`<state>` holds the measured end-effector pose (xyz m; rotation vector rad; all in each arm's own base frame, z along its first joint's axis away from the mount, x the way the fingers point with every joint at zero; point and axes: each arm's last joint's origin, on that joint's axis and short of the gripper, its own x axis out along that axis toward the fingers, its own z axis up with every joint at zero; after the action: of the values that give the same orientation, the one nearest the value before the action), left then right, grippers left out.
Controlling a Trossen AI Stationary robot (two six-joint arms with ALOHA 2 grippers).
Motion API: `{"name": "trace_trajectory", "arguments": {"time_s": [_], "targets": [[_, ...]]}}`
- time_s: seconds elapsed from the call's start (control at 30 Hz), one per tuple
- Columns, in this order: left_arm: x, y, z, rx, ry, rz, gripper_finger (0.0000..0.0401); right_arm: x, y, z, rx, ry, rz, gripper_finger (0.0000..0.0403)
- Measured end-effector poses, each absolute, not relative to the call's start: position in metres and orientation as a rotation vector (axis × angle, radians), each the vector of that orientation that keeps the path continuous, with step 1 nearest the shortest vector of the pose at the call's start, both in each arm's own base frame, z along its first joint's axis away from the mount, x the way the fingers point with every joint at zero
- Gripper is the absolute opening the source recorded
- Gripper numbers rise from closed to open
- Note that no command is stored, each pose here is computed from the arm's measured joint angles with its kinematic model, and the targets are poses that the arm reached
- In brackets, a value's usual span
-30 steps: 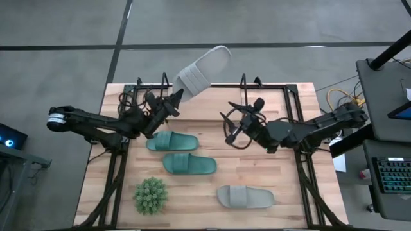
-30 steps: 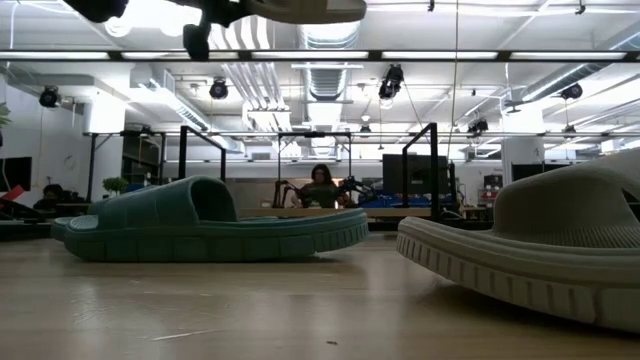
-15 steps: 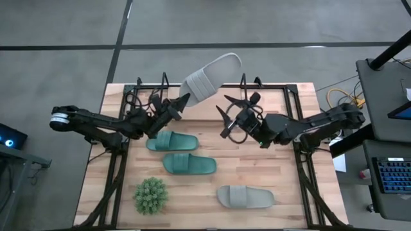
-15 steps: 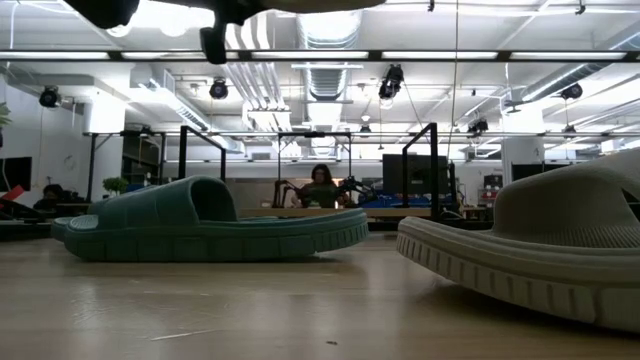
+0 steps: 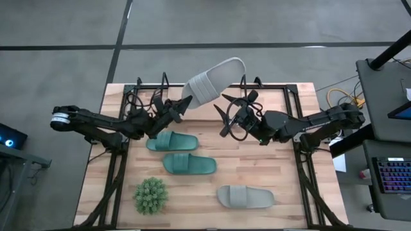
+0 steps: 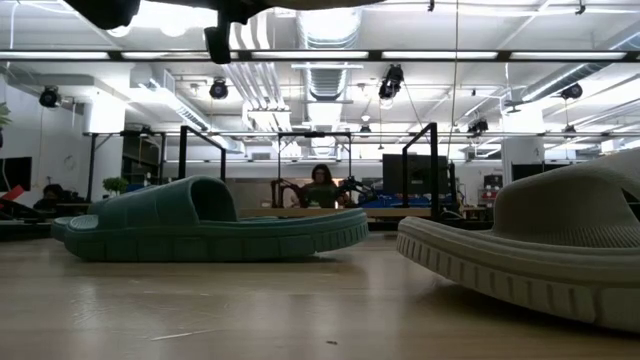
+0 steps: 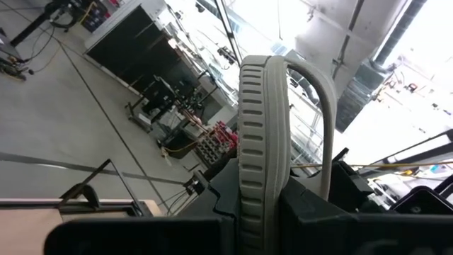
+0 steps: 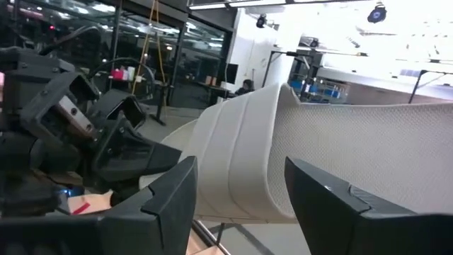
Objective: Pick and place slides into the shelf
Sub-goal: Put the top gray slipper on the shelf
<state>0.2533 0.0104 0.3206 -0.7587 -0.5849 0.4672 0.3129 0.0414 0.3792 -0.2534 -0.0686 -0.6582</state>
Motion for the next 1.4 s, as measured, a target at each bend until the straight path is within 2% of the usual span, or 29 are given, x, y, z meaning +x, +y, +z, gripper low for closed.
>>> {"name": "trace_trajectory", "arguments": {"time_s": [0.2, 0.47, 0.63, 0.83, 1.0, 1.2, 1.4], "targets": [[0.253, 0.011, 0.322, -0.763, -0.601, 0.461, 0.0014, 0.305, 0.038, 0.385, -0.159, -0.094, -0.745, 0.0205], [0.250, 0.011, 0.325, -0.758, -0.613, 0.457, 0.0014, 0.283, 0.029, 0.401, 0.230, -0.248, -0.787, 0.0205], [0.248, 0.011, 0.329, -0.758, -0.647, 0.442, 0.0014, 0.274, 0.026, 0.404, 0.344, -0.280, -0.794, 0.0205], [0.248, 0.009, 0.332, -0.725, -0.654, 0.373, 0.0014, 0.273, 0.016, 0.403, 0.428, -0.326, -0.793, 0.0205], [0.248, 0.008, 0.332, -0.721, -0.650, 0.352, 0.0014, 0.277, 0.001, 0.404, 0.490, -0.357, -0.673, 0.0205], [0.248, 0.007, 0.332, -0.714, -0.642, 0.313, 0.0014, 0.277, -0.007, 0.404, 0.482, -0.372, -0.693, 0.0205], [0.249, 0.007, 0.332, -0.710, -0.634, 0.299, 0.0014, 0.278, -0.014, 0.407, 0.475, -0.392, -0.623, 0.0201]]}}
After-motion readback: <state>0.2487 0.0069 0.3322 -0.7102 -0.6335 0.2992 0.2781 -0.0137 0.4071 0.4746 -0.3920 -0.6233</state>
